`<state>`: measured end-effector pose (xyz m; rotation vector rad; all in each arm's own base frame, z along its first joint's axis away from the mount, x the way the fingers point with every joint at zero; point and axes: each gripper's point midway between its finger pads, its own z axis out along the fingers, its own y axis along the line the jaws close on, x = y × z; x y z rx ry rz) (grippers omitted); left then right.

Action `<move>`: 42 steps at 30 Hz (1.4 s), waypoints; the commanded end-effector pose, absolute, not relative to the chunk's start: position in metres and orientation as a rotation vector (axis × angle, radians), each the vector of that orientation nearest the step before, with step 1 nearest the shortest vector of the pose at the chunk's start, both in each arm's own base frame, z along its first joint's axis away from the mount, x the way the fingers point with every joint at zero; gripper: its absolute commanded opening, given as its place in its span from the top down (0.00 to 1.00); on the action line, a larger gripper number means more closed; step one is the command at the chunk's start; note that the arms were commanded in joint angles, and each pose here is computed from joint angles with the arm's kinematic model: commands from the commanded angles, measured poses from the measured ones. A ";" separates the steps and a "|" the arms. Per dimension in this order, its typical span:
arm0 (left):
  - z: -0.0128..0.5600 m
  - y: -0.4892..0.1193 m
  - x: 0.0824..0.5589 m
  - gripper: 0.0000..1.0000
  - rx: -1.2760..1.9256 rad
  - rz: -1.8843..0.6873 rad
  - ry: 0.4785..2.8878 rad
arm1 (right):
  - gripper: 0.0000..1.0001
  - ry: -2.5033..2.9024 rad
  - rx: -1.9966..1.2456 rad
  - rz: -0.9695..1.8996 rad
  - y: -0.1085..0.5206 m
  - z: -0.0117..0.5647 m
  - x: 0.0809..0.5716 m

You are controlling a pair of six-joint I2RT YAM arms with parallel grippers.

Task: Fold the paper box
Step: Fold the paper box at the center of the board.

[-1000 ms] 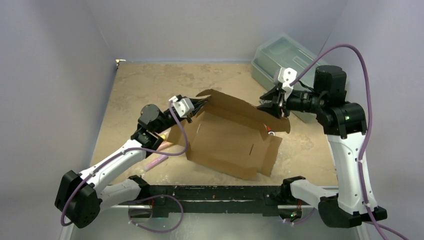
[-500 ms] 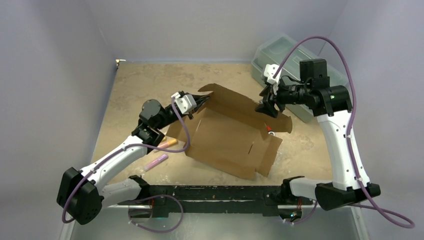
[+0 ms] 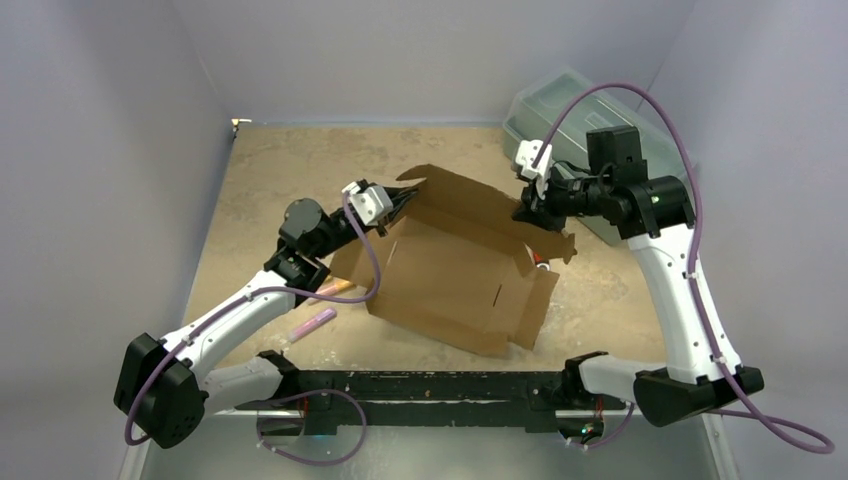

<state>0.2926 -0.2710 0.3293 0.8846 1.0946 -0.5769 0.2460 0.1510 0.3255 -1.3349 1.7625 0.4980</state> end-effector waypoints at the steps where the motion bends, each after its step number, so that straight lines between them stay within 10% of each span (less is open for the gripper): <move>1: 0.366 -0.264 0.291 1.00 0.807 -0.564 1.003 | 0.97 1.743 -1.292 0.428 0.147 0.339 0.253; 4: 0.362 -0.260 0.293 0.96 0.767 -0.574 1.036 | 1.00 1.703 -1.235 0.344 0.141 0.359 0.261; 11: 0.347 -0.222 0.303 0.36 0.518 -0.528 1.229 | 1.00 1.583 -1.183 0.096 0.120 0.416 0.279; 20: 0.292 -0.144 0.315 0.07 0.122 -0.338 1.436 | 1.00 1.518 -1.249 -0.020 0.112 0.437 0.283; 42: 0.235 -0.180 0.365 0.33 0.286 -0.631 1.399 | 1.00 1.535 -1.349 0.046 0.122 0.404 0.286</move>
